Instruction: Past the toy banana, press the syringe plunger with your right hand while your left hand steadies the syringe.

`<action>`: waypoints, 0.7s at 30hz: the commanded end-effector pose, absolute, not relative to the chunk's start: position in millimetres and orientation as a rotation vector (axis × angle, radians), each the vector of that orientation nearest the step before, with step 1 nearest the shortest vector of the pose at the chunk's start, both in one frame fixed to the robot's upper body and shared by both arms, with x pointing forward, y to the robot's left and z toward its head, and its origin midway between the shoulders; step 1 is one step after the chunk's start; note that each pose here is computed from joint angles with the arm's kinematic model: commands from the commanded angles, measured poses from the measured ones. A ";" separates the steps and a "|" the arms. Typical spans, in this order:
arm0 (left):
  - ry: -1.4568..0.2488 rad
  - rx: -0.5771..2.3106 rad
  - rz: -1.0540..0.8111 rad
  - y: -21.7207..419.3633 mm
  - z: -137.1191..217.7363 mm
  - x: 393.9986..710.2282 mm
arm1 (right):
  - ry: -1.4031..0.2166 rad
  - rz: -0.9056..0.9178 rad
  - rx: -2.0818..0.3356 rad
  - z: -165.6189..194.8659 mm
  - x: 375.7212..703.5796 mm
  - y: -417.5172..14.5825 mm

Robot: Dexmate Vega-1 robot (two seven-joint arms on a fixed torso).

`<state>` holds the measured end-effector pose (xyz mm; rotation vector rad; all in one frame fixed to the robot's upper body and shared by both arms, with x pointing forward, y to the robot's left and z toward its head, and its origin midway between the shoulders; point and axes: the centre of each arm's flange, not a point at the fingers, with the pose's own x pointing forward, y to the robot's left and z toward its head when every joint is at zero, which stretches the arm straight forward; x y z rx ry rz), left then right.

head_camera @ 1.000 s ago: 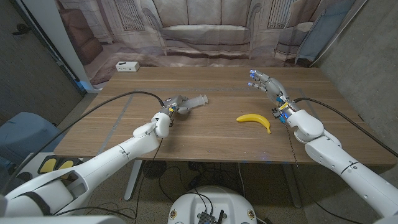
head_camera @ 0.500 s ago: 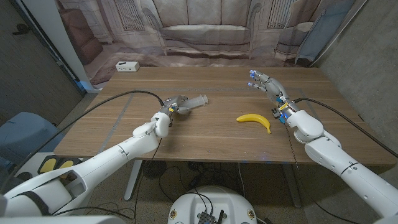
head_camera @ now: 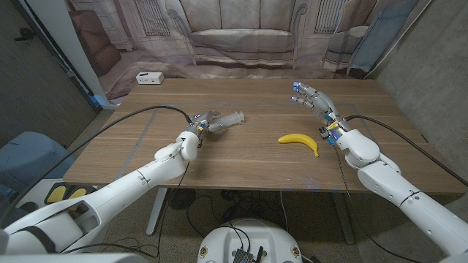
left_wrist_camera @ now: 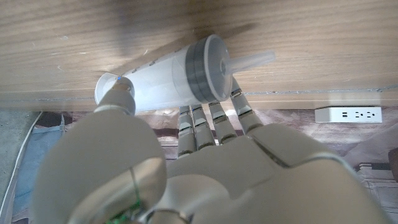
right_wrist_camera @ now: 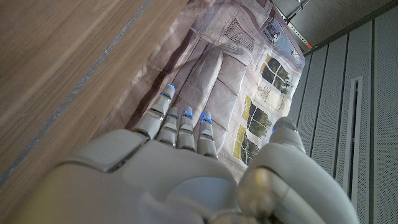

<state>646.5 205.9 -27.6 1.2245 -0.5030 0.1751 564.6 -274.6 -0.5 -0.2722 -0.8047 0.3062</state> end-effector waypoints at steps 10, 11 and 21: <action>-0.548 1.156 0.177 211.8 -21.1 635.9 | -0.804 0.303 -0.272 -2.0 562.5 -270.2; -0.551 1.152 0.177 212.0 -20.4 635.1 | -0.805 0.304 -0.273 -2.1 562.4 -270.1; -0.620 1.100 0.202 215.7 -12.5 624.2 | -0.814 0.300 -0.264 -2.2 561.9 -268.6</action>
